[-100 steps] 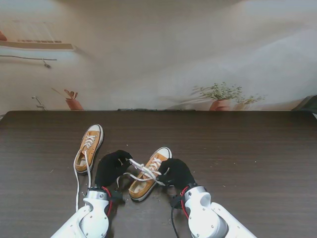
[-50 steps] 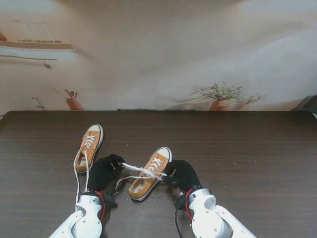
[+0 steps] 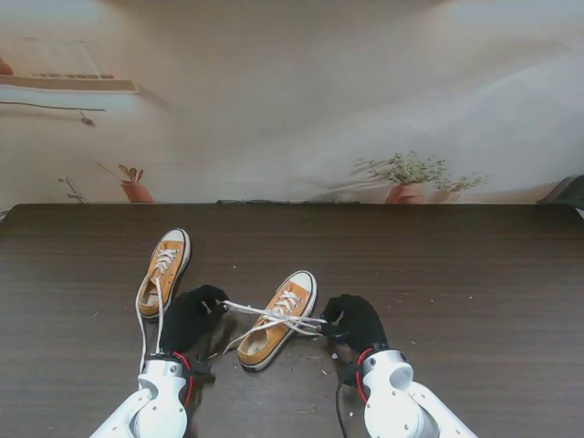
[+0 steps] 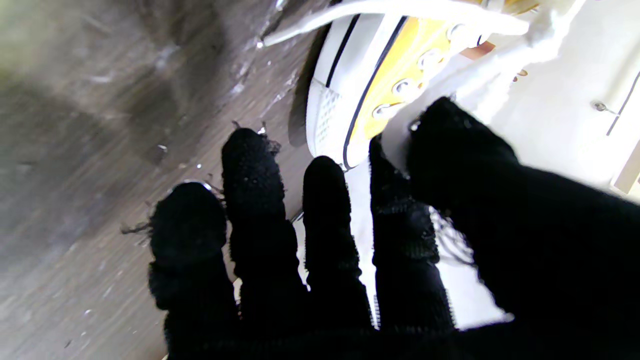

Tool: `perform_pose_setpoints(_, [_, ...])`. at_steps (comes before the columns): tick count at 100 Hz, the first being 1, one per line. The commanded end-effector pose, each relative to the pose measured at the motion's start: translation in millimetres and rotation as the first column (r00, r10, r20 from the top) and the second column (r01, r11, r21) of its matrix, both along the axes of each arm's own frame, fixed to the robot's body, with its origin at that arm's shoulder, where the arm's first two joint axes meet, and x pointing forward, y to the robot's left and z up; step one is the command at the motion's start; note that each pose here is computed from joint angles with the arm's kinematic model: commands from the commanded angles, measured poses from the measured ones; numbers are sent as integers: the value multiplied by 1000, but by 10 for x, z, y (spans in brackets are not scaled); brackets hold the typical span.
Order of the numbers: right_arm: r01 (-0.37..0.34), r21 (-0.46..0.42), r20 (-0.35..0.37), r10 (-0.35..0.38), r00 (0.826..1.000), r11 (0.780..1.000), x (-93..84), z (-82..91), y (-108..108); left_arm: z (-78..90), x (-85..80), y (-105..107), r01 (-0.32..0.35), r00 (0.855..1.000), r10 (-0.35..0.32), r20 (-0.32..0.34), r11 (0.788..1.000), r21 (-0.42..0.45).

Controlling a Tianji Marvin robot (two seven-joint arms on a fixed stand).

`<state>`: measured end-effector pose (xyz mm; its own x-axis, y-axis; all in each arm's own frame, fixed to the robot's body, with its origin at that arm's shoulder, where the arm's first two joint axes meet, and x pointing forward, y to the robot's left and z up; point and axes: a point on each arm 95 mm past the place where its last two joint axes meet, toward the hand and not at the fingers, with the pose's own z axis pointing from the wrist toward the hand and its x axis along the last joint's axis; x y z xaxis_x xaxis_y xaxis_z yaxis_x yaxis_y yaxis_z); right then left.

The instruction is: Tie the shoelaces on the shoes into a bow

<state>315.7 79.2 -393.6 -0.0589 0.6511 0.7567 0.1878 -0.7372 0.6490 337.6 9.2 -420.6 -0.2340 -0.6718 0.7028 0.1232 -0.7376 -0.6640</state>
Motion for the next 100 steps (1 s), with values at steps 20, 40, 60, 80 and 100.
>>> perform_pose_setpoints(20, [2,-7,-20,-2,1000,1000,-40,-55,-53,-251,-185,89,-75,996,76,-51,997,10])
perform_pose_setpoints(40, [11,-10,-24,-11,1000,1000,-47,-67,-65,-235,-171,90,-133,990,134,-48,991,13])
perform_pose_setpoints(60, [25,-25,-33,-26,999,999,-60,-95,-97,-228,-148,99,-184,981,185,-58,983,13])
perform_pose_setpoints(80, [45,-46,-42,-47,998,998,-81,-137,-153,-218,-145,106,-219,974,220,-63,976,12])
perform_pose_setpoints(100, [67,-63,-50,-70,996,996,-99,-180,-204,-212,-147,109,-244,967,244,-73,970,17])
